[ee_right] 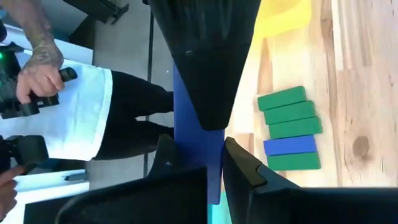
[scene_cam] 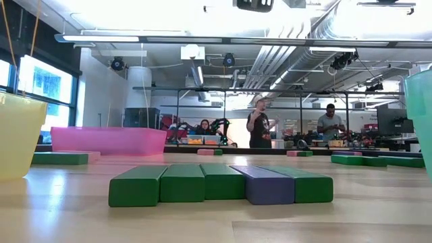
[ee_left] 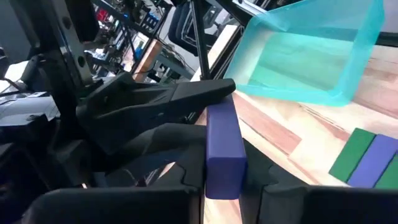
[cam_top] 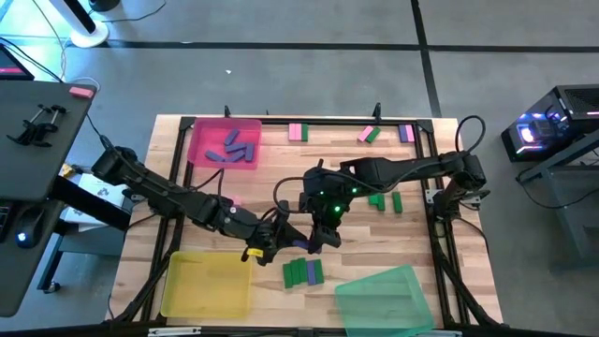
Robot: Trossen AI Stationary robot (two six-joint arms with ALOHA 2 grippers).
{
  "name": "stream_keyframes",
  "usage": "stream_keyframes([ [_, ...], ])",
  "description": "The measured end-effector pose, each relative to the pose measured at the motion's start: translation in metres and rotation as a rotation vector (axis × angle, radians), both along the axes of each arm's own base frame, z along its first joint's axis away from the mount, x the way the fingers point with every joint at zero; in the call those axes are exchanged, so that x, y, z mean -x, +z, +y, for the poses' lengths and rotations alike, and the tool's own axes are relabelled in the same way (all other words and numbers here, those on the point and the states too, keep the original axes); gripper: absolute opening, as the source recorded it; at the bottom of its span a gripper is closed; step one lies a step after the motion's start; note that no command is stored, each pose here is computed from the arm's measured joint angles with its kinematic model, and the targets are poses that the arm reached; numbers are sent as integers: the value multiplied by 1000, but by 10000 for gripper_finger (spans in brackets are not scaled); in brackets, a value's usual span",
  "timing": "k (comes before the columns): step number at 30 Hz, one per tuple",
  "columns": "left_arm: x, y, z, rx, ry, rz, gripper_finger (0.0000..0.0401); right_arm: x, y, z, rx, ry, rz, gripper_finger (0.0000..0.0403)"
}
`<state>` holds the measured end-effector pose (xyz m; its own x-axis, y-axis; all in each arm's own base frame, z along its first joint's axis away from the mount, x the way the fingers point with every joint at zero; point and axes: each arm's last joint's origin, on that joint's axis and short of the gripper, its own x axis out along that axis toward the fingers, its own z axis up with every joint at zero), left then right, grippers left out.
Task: Sort blocks
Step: Put the violet block into the pink bin
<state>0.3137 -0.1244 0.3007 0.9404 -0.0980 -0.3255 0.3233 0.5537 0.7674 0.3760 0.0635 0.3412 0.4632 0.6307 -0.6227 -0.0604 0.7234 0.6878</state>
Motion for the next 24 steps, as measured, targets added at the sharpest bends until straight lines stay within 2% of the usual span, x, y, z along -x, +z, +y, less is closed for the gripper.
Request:
stream_keyframes([
  [4, 0, 3, -2, 26, -29, -24, 37, 0, 1, 0, -19, -8, 7, 1],
  [7, 1, 2, -5, 40, -27, -14, 30, -1, 2, 1, -59, -77, 55, 19],
  [10, 2, 0, -4, 77, 8, 8, 29, -2, 2, -5, -115, -160, 122, 59],
  [12, 3, -2, -3, 111, 33, 37, 29, -4, 6, -10, -117, -210, 107, 93],
  [18, 17, -7, 3, 199, 133, 189, 29, 9, 35, -25, -135, -168, 41, 177],
  [21, 33, -5, 19, 227, 312, 267, 29, 20, 49, -33, -126, -155, 55, 195],
  [24, 56, 1, 52, 309, 582, 266, 29, 35, 62, -36, -40, -161, 49, 198],
])
